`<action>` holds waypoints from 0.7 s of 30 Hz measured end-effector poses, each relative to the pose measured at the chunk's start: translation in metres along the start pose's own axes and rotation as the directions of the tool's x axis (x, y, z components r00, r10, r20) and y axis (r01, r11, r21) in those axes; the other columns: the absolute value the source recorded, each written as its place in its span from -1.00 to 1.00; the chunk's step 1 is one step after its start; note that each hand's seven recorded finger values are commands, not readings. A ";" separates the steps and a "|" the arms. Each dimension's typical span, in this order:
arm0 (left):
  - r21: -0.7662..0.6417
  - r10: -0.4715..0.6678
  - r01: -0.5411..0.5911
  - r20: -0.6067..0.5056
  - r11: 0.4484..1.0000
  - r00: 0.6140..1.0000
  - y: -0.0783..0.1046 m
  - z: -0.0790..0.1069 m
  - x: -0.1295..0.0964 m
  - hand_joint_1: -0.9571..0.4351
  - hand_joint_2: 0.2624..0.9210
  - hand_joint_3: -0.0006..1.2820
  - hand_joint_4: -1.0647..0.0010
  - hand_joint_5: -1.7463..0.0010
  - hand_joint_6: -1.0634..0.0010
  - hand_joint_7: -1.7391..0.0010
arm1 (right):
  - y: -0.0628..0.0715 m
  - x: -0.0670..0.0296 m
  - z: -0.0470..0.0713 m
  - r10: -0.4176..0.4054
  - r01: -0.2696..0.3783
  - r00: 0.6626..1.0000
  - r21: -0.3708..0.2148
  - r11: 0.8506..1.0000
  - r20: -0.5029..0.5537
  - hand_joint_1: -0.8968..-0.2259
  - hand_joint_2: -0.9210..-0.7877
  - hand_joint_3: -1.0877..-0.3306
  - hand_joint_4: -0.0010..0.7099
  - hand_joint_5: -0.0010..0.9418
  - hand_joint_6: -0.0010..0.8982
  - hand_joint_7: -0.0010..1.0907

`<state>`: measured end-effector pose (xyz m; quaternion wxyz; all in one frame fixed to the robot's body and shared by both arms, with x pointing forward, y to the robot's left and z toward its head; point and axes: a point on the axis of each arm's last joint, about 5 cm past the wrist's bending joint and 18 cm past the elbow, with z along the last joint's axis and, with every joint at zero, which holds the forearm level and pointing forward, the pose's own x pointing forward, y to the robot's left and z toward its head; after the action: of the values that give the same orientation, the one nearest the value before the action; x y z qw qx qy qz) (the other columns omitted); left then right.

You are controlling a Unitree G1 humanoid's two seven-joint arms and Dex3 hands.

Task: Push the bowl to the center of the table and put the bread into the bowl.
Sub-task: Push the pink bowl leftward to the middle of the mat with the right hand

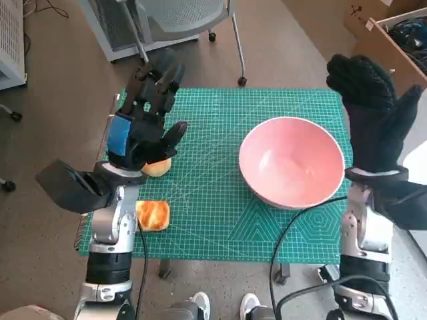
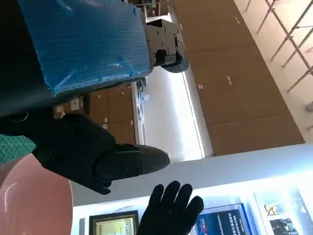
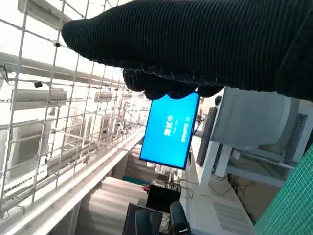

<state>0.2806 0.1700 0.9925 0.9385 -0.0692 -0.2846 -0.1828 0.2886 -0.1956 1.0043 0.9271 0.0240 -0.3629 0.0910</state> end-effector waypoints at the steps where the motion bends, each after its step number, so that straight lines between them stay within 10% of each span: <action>1: 0.000 0.000 0.000 0.000 1.000 1.000 0.000 0.000 0.000 -0.21 0.29 -0.15 1.00 0.81 1.00 0.36 | -0.001 -0.0003 0.000 -0.001 0.001 1.000 -0.002 1.000 -0.001 -0.28 -1.00 -0.05 -0.41 -1.00 -0.83 -0.25; 21: 0.001 0.000 0.000 -0.008 1.000 1.000 0.001 -0.002 0.001 -0.19 0.30 -0.16 1.00 0.83 1.00 0.37 | -0.033 -0.0131 -0.020 -0.075 0.071 0.995 -0.054 0.996 -0.072 -0.23 -1.00 0.00 -0.43 -1.00 -0.76 -0.41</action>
<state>0.2828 0.1698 0.9916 0.9397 -0.0680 -0.2811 -0.1827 0.2987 -0.2276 0.9814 0.9429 0.0100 -0.3294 0.0486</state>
